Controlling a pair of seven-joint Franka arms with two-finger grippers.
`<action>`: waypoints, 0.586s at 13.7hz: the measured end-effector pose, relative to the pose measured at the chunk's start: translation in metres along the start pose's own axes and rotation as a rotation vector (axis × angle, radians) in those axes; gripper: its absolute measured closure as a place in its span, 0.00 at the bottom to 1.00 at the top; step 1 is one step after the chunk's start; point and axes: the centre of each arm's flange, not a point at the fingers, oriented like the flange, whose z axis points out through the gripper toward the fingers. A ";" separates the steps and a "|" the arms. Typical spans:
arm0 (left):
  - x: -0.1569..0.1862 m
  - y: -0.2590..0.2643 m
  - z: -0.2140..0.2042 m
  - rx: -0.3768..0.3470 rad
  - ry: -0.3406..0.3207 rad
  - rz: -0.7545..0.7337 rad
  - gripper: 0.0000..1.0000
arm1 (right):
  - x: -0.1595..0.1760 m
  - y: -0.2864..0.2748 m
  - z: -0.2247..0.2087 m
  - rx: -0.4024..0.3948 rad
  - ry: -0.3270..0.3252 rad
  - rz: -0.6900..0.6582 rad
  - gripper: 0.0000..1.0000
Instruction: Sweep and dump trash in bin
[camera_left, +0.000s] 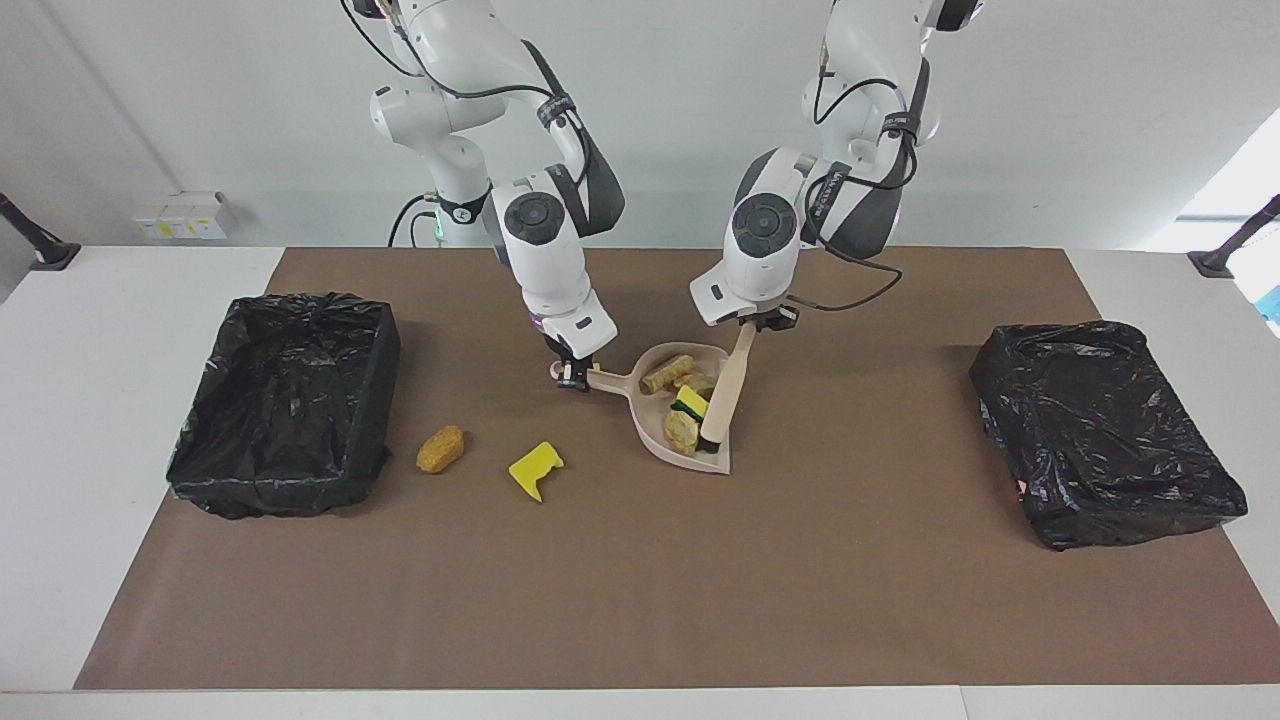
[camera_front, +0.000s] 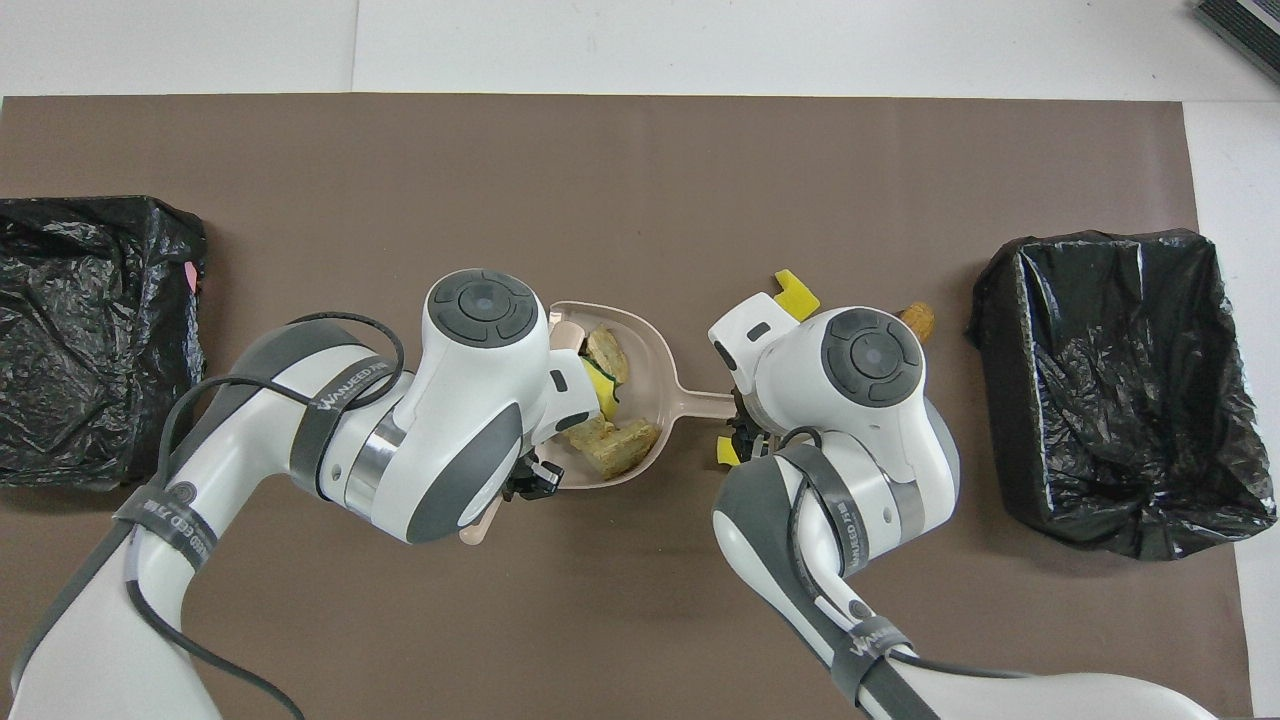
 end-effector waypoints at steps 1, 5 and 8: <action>-0.003 -0.002 -0.005 -0.006 0.007 -0.015 0.73 | -0.001 0.000 0.002 -0.008 0.004 0.001 0.67; -0.016 -0.040 -0.032 -0.070 0.032 -0.105 0.73 | -0.003 0.000 0.007 -0.019 0.042 -0.002 0.67; -0.034 -0.074 -0.064 -0.098 0.092 -0.166 0.73 | -0.005 0.001 0.009 -0.022 0.055 -0.019 0.67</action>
